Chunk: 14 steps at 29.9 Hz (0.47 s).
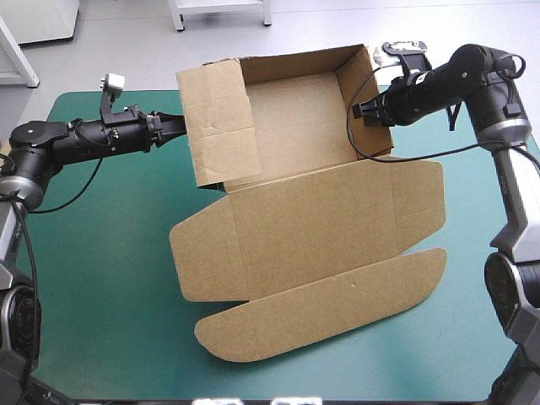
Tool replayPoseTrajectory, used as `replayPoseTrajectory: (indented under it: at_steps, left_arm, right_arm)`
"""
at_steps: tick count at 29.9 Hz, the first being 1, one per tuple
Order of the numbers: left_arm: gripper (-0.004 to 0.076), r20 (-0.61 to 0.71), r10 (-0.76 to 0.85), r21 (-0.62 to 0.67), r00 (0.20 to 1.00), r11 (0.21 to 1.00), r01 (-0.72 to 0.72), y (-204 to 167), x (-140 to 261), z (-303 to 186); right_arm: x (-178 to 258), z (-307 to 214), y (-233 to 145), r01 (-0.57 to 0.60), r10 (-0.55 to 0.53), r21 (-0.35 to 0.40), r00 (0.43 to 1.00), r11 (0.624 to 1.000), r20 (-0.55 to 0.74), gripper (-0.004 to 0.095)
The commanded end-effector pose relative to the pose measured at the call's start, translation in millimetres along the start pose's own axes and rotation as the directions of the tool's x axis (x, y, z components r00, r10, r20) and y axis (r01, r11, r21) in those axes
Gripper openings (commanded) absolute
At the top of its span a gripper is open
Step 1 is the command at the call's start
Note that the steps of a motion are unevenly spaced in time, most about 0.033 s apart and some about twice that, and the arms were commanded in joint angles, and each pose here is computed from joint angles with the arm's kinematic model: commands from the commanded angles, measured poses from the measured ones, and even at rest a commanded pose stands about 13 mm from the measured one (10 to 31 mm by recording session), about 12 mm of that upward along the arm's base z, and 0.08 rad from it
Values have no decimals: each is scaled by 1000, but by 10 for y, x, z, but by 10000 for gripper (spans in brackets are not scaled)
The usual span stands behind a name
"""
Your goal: Fold the box
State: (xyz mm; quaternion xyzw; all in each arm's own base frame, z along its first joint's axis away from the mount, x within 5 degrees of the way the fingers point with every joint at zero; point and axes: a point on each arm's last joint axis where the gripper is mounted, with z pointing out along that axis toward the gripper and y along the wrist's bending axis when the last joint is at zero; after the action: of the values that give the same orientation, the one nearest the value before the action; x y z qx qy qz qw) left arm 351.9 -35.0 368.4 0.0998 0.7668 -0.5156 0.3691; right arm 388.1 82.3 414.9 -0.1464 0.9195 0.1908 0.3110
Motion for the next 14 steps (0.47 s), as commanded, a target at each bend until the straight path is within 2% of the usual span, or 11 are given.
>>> replayPoseTrajectory:
  at_steps: [1, 9, 14]
  left_arm:
    - [-9, 24, 54, 144, 998, 988, -57, -489, -50, -130]
    - [-8, -37, 11, 106, 999, 994, -7, -571, 12, -127]
    - [6, -80, 18, 136, 997, 991, -7, -697, 80, -12]
  right_arm:
    - [-54, -283, 167, 16, -12, -39, 997, 999, 79, -3]
    - [-55, -283, 169, 15, -12, -40, 997, 999, 79, -3]
    - [-54, -283, 165, 16, -13, -36, 997, 999, 79, -3]
